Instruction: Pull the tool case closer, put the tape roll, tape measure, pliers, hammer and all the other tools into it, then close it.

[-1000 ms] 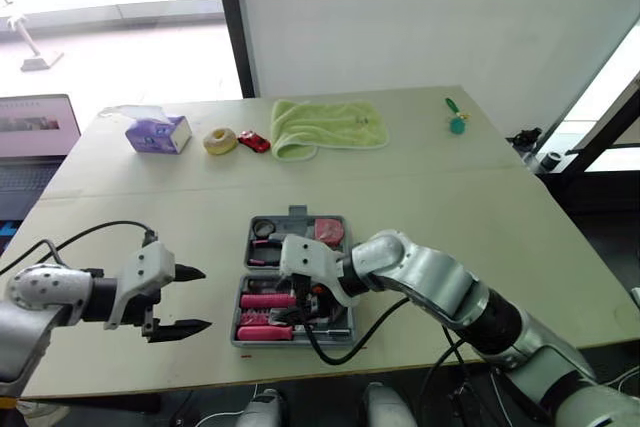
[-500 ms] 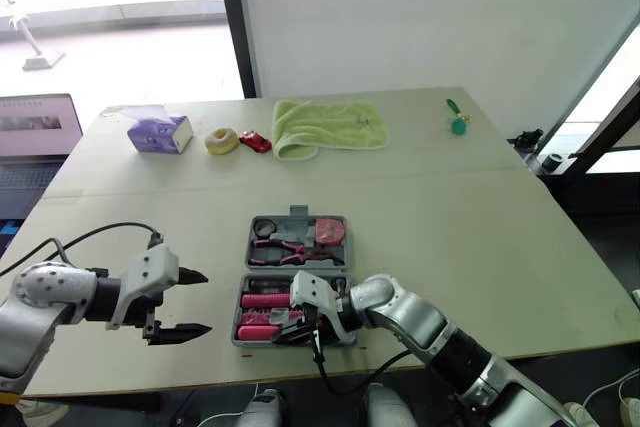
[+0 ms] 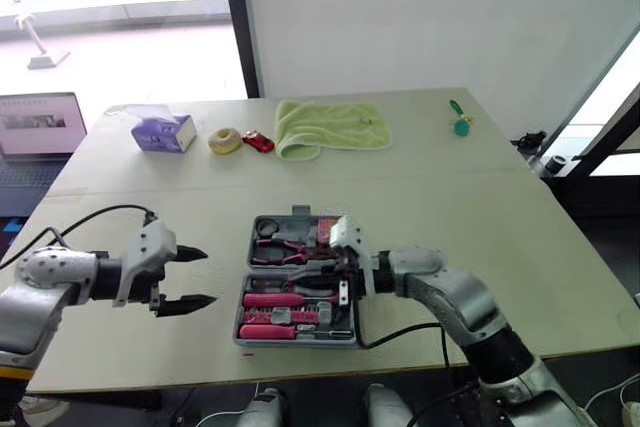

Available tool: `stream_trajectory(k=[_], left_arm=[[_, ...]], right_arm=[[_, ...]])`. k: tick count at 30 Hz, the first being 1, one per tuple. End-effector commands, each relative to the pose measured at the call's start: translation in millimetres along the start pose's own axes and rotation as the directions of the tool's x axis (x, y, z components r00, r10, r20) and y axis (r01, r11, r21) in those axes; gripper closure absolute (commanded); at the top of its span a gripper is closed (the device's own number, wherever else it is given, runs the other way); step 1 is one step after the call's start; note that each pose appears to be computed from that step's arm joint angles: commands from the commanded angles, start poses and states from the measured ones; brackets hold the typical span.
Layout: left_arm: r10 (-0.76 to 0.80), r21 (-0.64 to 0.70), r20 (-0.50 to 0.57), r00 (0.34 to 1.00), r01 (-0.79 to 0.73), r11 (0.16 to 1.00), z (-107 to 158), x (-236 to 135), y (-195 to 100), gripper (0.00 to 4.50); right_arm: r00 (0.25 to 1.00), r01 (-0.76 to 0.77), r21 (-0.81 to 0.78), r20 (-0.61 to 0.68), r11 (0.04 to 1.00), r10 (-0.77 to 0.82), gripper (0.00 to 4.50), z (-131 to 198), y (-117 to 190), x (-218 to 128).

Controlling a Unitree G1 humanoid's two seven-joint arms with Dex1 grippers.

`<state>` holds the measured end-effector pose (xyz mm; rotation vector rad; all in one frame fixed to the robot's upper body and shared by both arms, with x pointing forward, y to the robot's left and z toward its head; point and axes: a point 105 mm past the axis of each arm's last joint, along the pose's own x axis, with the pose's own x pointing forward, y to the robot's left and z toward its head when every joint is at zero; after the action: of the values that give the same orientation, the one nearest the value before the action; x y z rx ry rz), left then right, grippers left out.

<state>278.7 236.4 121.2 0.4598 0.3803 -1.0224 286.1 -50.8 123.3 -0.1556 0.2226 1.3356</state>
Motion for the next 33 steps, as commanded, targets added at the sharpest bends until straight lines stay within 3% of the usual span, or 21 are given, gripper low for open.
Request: stream_trajectory(k=[1,5,7,8,19,25,33], left_arm=[[0.049,0.041,-0.008,0.999,-0.049,0.998,-11,5,11,1.24],[0.045,0.065,-0.029,0.999,-0.043,0.997,-30,9,16,3.23],[0.033,0.064,0.011,0.999,-0.034,0.997,-39,24,14,4.27],[0.025,0.074,0.008,1.0,-0.026,0.997,-44,30,13,4.4],[0.002,0.092,0.006,1.0,-0.002,0.996,-57,70,17,4.4],[-0.036,0.086,0.025,0.999,0.034,0.996,-55,95,9,4.4],[-0.12,0.124,0.126,0.985,0.104,0.987,-21,138,-10,4.4]], right_arm=[[0.988,0.078,-0.131,-0.122,0.988,-0.095,4.5,-12,-18,-32],[0.958,0.136,-0.177,-0.225,0.975,-0.175,4.5,-33,-31,-60],[0.938,0.152,-0.199,-0.28,0.968,-0.205,4.5,-50,-36,-67],[0.929,0.164,-0.205,-0.297,0.965,-0.221,4.5,-56,-39,-68],[0.901,0.143,-0.286,-0.359,0.947,-0.245,4.5,-82,-58,-49],[0.914,0.11,-0.32,-0.34,0.941,-0.222,4.5,-73,-64,-32],[0.926,0.046,-0.343,-0.337,0.938,-0.169,4.5,-75,-55,-12]])
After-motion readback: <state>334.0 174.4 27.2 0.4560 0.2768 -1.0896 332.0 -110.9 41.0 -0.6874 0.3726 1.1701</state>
